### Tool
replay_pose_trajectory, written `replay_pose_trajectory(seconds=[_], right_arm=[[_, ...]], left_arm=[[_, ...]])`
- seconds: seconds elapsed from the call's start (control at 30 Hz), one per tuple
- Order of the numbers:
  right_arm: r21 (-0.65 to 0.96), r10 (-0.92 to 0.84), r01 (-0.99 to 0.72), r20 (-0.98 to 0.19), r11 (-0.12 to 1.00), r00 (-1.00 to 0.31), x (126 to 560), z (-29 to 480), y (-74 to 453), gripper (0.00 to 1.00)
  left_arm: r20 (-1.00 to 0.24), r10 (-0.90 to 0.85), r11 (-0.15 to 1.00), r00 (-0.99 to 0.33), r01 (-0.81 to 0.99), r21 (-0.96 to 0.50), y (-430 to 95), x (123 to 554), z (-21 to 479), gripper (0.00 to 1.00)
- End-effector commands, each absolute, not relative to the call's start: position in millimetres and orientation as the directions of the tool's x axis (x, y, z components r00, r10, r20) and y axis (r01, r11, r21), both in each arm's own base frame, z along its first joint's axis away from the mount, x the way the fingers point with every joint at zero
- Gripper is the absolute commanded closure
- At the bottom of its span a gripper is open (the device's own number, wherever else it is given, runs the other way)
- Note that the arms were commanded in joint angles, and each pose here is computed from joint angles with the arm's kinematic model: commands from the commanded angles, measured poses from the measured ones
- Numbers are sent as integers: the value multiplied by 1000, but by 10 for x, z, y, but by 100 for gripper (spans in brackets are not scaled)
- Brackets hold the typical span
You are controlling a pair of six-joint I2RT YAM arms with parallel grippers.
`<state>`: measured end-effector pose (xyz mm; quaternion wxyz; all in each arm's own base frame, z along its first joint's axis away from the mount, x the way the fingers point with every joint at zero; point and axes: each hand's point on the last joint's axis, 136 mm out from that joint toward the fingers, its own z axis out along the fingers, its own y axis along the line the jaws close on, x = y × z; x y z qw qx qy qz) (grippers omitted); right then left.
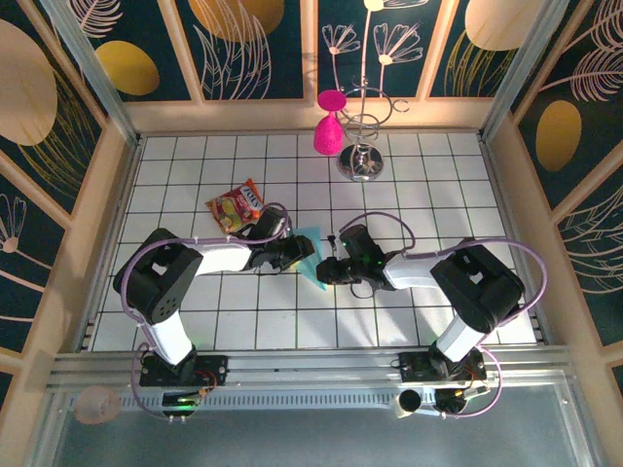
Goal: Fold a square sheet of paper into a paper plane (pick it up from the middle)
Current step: Fourth fold the wing at the center of the table.
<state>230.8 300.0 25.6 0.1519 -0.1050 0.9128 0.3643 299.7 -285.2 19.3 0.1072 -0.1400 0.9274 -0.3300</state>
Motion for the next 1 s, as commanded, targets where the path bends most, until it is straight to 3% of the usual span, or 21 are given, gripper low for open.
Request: replay_pose_trajectory(seconds=[0.0, 0.43, 0.77, 0.97], right_arm=[[635, -87, -297, -340, 713, -936, 2303, 239, 3041, 85], [652, -88, -284, -315, 703, -945, 2257, 193, 3015, 94], [736, -68, -246, -263, 630, -962, 2196, 230, 2986, 97], [772, -63, -235, -246, 591, -967, 2186, 251, 2961, 97]], left_arm=[[-49, -345, 883, -937, -306, -354, -2239, 2612, -542, 51], [-76, -338, 874, -938, -283, -394, -2324, 2715, -374, 51], [-335, -306, 787, -891, -39, -616, -2753, 3292, 834, 46], [-403, -319, 724, -858, 54, -688, -2771, 3241, 1079, 45]])
